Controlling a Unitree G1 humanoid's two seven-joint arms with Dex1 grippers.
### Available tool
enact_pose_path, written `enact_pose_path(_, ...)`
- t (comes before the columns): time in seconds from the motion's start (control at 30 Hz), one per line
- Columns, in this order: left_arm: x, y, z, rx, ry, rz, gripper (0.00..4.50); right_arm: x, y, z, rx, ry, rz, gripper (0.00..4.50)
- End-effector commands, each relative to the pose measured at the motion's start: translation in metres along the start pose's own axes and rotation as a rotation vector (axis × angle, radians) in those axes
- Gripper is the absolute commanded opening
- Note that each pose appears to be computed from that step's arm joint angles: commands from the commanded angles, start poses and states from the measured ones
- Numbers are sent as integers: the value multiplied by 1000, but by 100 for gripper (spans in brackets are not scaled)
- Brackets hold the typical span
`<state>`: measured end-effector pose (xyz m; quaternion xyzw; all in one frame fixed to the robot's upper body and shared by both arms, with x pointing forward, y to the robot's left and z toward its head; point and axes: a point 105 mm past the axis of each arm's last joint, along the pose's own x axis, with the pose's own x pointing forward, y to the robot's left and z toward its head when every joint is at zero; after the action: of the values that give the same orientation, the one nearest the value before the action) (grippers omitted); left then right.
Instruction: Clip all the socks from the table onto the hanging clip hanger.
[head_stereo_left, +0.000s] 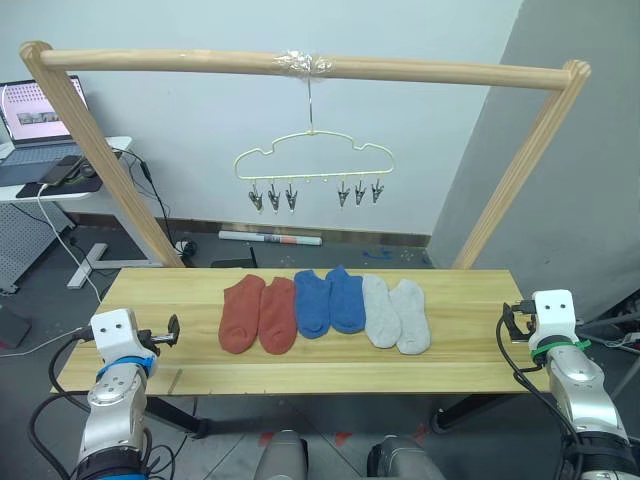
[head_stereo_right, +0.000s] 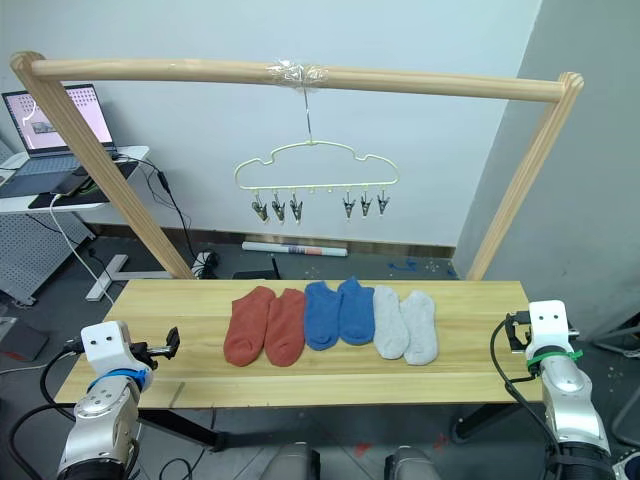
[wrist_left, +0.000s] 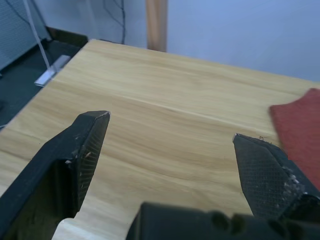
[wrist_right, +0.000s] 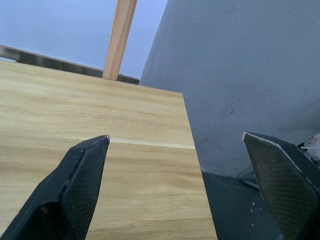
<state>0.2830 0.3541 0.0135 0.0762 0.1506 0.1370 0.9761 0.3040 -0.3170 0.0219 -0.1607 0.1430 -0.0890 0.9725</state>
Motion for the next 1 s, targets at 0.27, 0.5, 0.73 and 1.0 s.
enact_pose_path(0.27,-28,-6,61,-28,-222,-175,447,-8,6,30,57,-114,40,448)
enact_pose_path(0.5,-50,-29,118,-101,-386,-260,447,-13,26,69,81,-223,217,448)
enact_pose_path(0.73,-53,-61,166,-111,-484,-348,447,-42,83,146,83,-439,576,448)
enact_pose_path(1.0,-37,-91,206,-168,-553,-413,447,-87,137,207,52,-614,908,448)
